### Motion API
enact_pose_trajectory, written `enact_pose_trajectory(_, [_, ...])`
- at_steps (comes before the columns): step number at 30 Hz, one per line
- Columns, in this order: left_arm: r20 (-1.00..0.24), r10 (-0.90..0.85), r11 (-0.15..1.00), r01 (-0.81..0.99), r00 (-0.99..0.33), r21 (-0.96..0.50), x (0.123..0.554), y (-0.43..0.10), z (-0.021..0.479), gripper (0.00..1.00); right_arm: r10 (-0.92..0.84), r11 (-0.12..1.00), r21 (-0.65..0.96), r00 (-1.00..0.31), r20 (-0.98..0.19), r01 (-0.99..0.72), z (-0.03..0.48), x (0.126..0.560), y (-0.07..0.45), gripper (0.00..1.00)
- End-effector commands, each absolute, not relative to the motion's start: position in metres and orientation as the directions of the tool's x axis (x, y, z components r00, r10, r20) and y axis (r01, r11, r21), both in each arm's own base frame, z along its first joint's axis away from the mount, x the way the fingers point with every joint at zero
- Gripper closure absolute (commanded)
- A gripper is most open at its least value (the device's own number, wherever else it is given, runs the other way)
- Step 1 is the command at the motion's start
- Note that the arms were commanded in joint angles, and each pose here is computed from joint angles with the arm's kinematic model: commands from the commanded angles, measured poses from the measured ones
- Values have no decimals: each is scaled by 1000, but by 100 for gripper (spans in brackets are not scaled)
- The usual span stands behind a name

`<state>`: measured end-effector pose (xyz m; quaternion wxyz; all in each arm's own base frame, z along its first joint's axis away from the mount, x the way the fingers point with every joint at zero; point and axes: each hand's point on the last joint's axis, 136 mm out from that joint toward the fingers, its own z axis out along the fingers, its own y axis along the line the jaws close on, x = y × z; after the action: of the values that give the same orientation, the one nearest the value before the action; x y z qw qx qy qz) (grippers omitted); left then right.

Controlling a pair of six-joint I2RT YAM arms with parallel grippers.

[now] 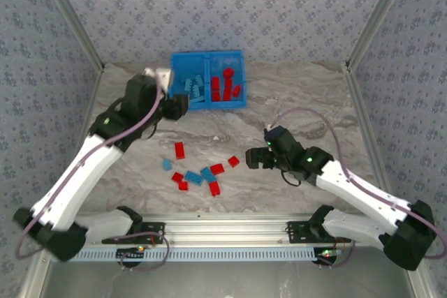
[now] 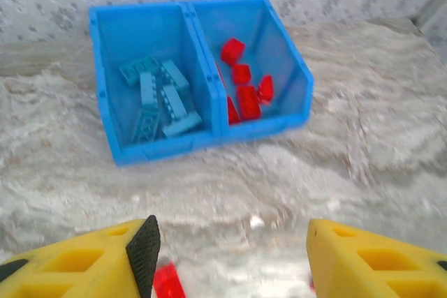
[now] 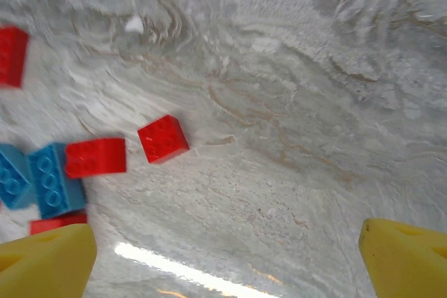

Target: Sort the legos into containers by color

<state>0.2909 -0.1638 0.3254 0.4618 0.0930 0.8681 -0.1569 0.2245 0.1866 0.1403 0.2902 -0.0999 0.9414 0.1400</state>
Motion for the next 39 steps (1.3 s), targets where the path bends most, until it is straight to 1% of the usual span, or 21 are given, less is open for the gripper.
enact_pose_trajectory(1, [-779,120,873,439,-615,-211,242,-167,291,40,-266,901,143,-780,-566,-411,131,230,208,3])
enact_pose_trajectory(3, [-781,147,859,471,-607,-203,217,-156,285,39,-331,885,101,-768,-548,-454,118,234,217,5])
enact_pose_trajectory(5, [-789,187,837,516,-585,-184,197,-148,275,33,-376,869,80,-759,-532,-488,106,240,228,8])
enact_pose_trajectory(8, [-800,223,816,555,-558,-159,181,-141,260,26,-430,842,70,-743,-512,-535,95,247,247,11])
enact_pose_trajectory(11, [-804,238,809,569,-546,-147,173,-137,246,18,-470,829,39,-733,-492,-558,82,254,260,15])
enact_pose_trajectory(14, [-814,229,832,542,-534,-121,173,-128,241,9,-496,829,9,-742,-451,-559,67,258,266,19])
enact_pose_trajectory(16, [-829,220,845,525,-514,-101,173,-121,244,7,-509,827,-6,-743,-434,-563,58,259,269,21])
enact_pose_trajectory(20, [-851,190,865,493,-489,-90,173,-113,249,1,-535,823,-27,-758,-373,-568,36,257,272,36])
enact_pose_trajectory(23, [-857,184,867,490,-482,-90,172,-111,251,1,-548,822,-55,-762,-345,-567,24,256,273,47])
enact_pose_trajectory(27, [-857,185,864,495,-481,-91,172,-112,251,1,-542,825,-54,-762,-354,-562,23,253,278,70])
enact_pose_trajectory(29, [-857,196,840,532,-477,-104,168,-119,251,1,-535,828,-52,-761,-366,-558,29,251,278,75])
enact_pose_trajectory(32, [-867,193,780,608,-460,-149,161,-135,248,1,-510,839,-52,-752,-418,-541,53,250,276,76])
enact_pose_trajectory(34, [-870,190,757,632,-455,-165,159,-142,244,1,-477,851,-41,-738,-478,-524,80,250,274,76])
enact_pose_trajectory(37, [-874,199,752,641,-442,-153,158,-141,249,1,-416,862,-12,-695,-587,-506,129,250,270,76])
enact_pose_trajectory(39, [-884,189,744,650,-427,-155,157,-143,251,1,-354,869,17,-644,-678,-495,170,253,267,76])
